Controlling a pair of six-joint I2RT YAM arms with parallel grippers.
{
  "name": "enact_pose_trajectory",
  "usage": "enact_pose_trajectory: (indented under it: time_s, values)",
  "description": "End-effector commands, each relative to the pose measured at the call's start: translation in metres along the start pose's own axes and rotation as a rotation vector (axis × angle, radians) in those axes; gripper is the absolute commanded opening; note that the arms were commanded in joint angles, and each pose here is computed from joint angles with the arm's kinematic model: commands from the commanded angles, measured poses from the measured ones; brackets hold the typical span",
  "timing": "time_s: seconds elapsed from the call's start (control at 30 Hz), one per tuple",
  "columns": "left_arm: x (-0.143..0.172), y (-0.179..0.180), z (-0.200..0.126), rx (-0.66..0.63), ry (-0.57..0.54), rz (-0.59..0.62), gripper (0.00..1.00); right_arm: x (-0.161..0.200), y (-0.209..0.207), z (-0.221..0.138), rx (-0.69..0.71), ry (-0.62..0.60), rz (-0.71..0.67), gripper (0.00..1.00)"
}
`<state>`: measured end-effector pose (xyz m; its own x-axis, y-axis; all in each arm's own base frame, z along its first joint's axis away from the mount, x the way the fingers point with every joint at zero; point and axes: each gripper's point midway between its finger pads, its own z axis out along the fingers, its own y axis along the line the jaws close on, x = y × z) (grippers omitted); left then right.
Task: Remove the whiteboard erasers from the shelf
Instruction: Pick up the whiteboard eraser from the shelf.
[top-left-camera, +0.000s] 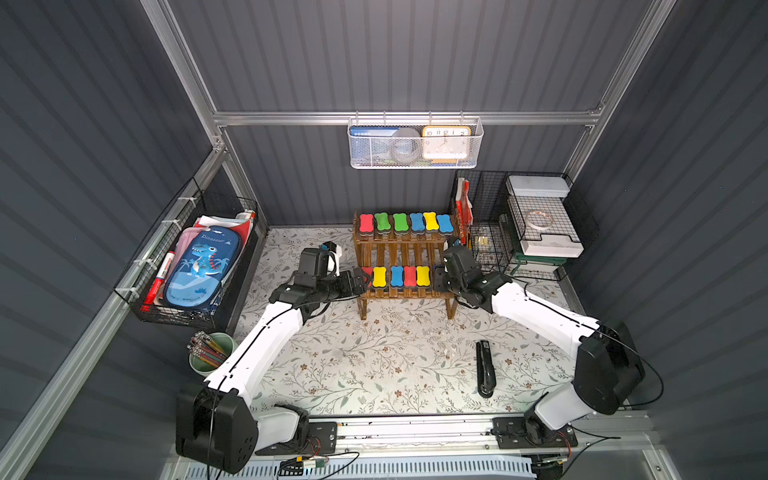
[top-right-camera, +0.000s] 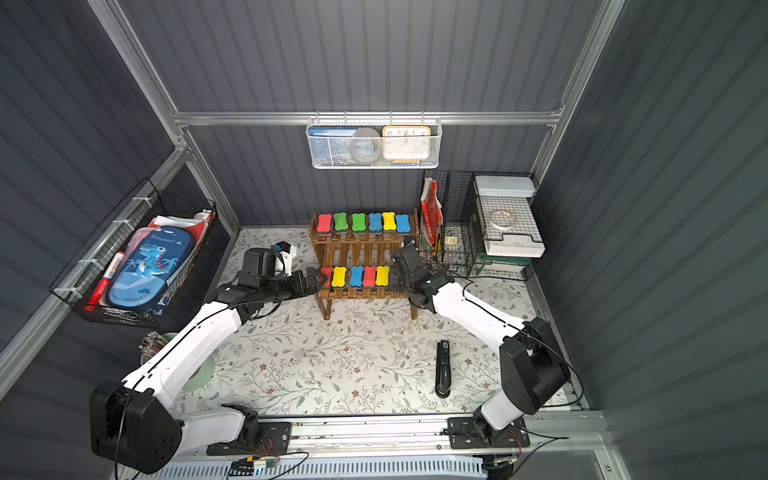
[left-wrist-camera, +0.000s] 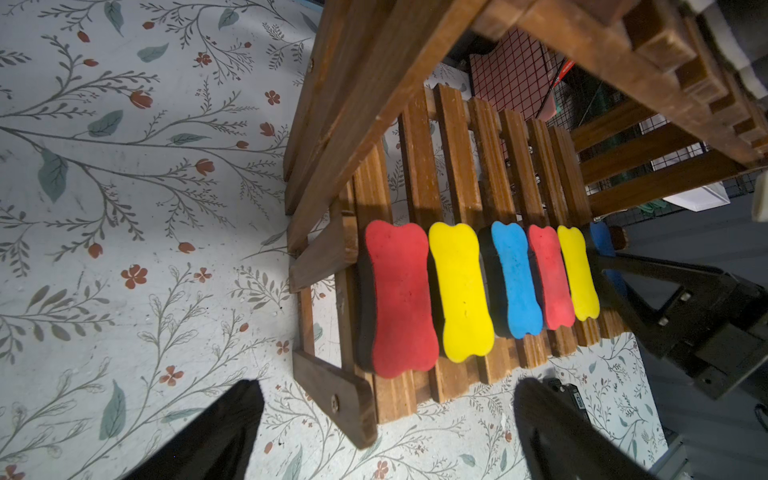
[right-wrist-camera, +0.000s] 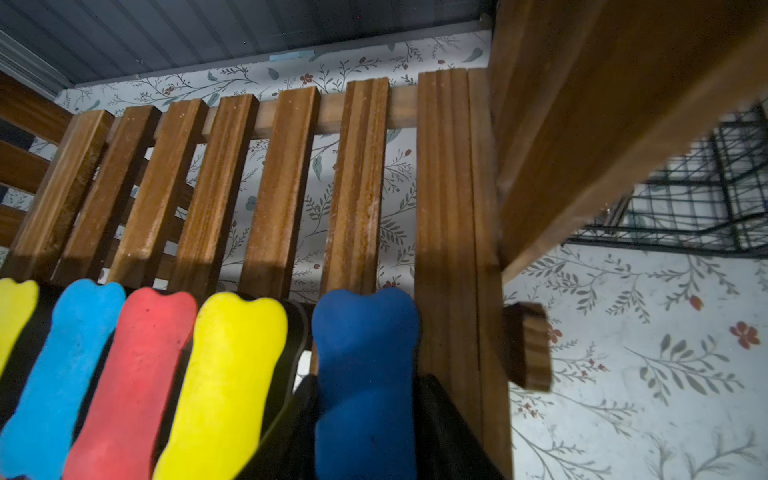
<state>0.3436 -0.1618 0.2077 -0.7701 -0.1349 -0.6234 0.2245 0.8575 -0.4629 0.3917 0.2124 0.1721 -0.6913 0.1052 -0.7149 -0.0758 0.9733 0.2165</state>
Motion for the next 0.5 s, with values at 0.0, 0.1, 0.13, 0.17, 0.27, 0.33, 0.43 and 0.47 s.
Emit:
enact_pose_trajectory:
  time_s: [0.0,0.1,0.13,0.17,0.27,0.33,0.43,0.47]
  values:
    - [0.006,-0.003,-0.005,0.013,0.012,0.004,0.99,0.020,-0.010,0.005,0.040,0.075,-0.017,0.35]
    - [0.006,-0.003,-0.006,0.012,0.013,0.005,0.99,0.007,-0.005,-0.001,0.025,0.033,-0.016,0.33]
    - [0.005,-0.004,-0.007,0.012,0.010,0.006,0.99,0.001,-0.004,-0.005,0.019,0.018,-0.014,0.33]
    - [0.005,-0.004,-0.007,0.013,0.008,0.009,0.99,-0.004,-0.001,-0.009,0.008,0.005,-0.010,0.33]
    - [0.004,-0.005,-0.009,0.014,0.005,0.009,0.99,-0.019,0.007,-0.025,-0.039,-0.037,0.013,0.32]
    - [0.002,-0.006,-0.011,0.016,0.002,0.012,0.99,-0.028,0.013,-0.039,-0.082,-0.065,0.031,0.32]
    - [0.000,-0.008,-0.014,0.022,-0.007,0.017,0.99,-0.033,0.016,-0.062,-0.135,-0.090,0.056,0.32]
    - [0.000,-0.009,-0.015,0.023,-0.010,0.018,0.99,-0.032,0.015,-0.068,-0.143,-0.094,0.064,0.32]
